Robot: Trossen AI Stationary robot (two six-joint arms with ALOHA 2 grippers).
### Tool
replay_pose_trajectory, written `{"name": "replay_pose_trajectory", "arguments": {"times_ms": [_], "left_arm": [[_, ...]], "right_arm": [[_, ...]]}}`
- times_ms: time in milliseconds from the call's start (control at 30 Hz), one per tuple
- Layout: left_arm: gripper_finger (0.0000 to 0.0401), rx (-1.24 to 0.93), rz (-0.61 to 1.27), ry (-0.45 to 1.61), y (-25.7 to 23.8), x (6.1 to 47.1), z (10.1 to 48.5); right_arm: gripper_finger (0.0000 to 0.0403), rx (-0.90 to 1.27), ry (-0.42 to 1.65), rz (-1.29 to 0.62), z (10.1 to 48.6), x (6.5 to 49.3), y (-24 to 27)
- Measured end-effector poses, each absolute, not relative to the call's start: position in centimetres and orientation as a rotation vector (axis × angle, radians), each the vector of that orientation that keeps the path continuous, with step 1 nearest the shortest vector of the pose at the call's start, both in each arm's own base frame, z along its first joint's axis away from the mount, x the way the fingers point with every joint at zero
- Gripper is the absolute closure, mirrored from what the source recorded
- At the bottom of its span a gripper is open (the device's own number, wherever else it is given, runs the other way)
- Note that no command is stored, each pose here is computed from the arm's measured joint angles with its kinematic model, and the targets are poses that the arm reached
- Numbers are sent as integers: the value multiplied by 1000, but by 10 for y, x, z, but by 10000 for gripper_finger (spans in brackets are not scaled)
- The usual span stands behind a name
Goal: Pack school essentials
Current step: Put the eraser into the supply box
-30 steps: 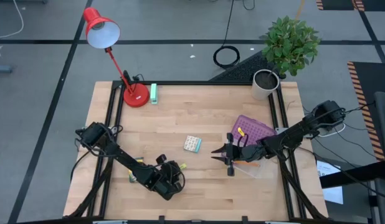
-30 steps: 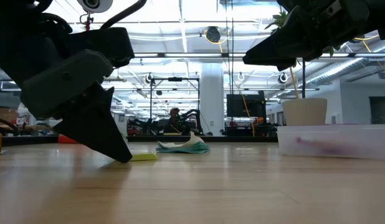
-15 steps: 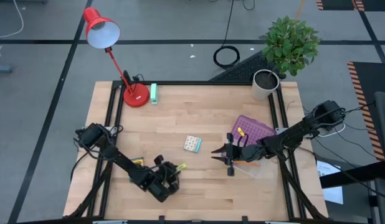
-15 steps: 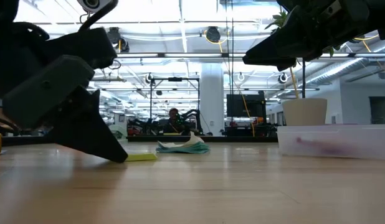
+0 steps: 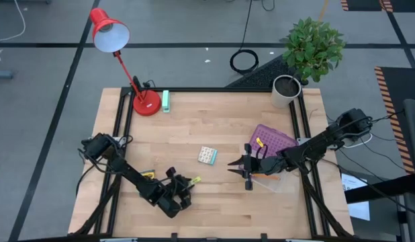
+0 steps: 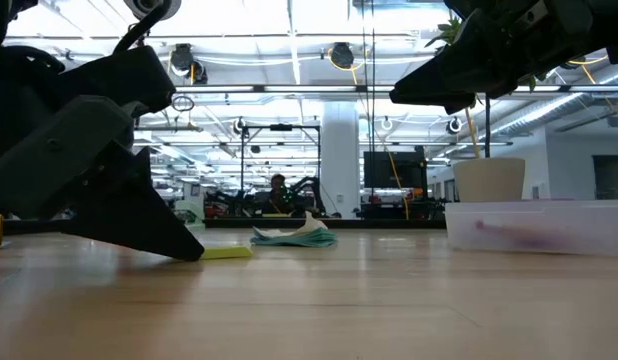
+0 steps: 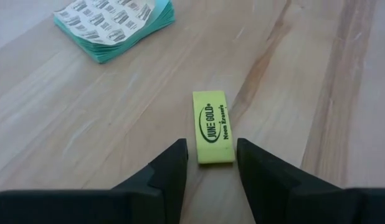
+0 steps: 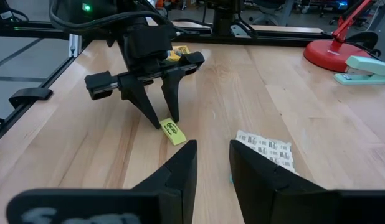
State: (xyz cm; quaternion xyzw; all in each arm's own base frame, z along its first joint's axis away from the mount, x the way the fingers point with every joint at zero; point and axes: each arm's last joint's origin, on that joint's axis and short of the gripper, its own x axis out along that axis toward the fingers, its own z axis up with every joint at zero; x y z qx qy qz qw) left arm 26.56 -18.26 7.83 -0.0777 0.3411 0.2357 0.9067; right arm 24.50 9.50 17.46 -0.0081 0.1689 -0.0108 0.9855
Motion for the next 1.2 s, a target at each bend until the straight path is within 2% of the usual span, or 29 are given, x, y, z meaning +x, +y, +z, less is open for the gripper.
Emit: {"name": "replay_pose_trajectory", "arguments": {"times_ms": [333,633,1200], "left_arm": [[262,-98,493,691,-181,266,77],[311,-95,493,691,-181,266,76],[313,-96,457,665,-182,269,87]], "right_arm": [[314,-16,340,-22,175,245,95],[314,-16,339,-22,175,245,95],[314,-17,339,-22,175,245,95]]}}
